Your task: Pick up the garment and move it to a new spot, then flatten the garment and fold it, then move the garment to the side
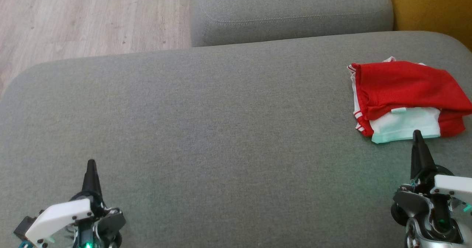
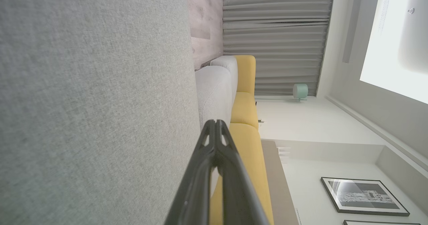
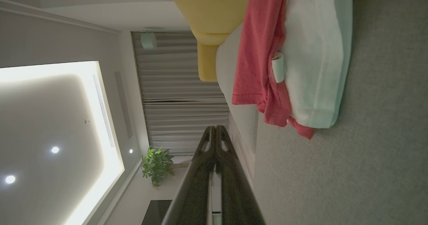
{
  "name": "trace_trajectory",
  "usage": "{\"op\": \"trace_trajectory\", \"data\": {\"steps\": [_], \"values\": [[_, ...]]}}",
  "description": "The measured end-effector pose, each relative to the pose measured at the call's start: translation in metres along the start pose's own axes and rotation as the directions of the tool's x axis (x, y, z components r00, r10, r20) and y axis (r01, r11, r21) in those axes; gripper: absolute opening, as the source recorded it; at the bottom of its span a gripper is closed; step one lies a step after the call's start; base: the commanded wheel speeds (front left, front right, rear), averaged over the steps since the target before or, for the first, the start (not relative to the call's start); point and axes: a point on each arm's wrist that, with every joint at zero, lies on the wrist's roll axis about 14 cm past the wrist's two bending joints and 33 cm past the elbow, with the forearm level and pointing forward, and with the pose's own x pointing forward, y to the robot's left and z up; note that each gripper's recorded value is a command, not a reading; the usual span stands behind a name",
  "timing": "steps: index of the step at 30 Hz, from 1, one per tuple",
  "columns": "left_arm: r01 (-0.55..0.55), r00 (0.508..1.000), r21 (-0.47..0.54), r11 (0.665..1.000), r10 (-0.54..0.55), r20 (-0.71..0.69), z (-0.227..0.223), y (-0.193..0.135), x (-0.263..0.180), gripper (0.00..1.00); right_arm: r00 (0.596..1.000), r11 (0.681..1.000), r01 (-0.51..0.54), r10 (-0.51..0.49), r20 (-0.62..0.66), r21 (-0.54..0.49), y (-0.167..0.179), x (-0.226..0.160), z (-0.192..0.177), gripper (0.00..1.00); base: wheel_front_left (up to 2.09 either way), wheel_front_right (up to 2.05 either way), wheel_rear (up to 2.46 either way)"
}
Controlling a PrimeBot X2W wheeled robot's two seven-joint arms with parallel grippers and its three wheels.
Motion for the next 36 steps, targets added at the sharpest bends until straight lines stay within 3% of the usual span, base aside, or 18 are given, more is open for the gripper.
{"op": "trace_trajectory", "data": {"steps": [36], "values": [[0.0,1.0,0.0,1.0,0.0,0.0,0.0001,0.0,0.0,0.0,1.0,1.0,0.0,0.0,0.0,0.0,0.0001,0.0,0.0,0.0,0.0,0.0,0.0]]}}
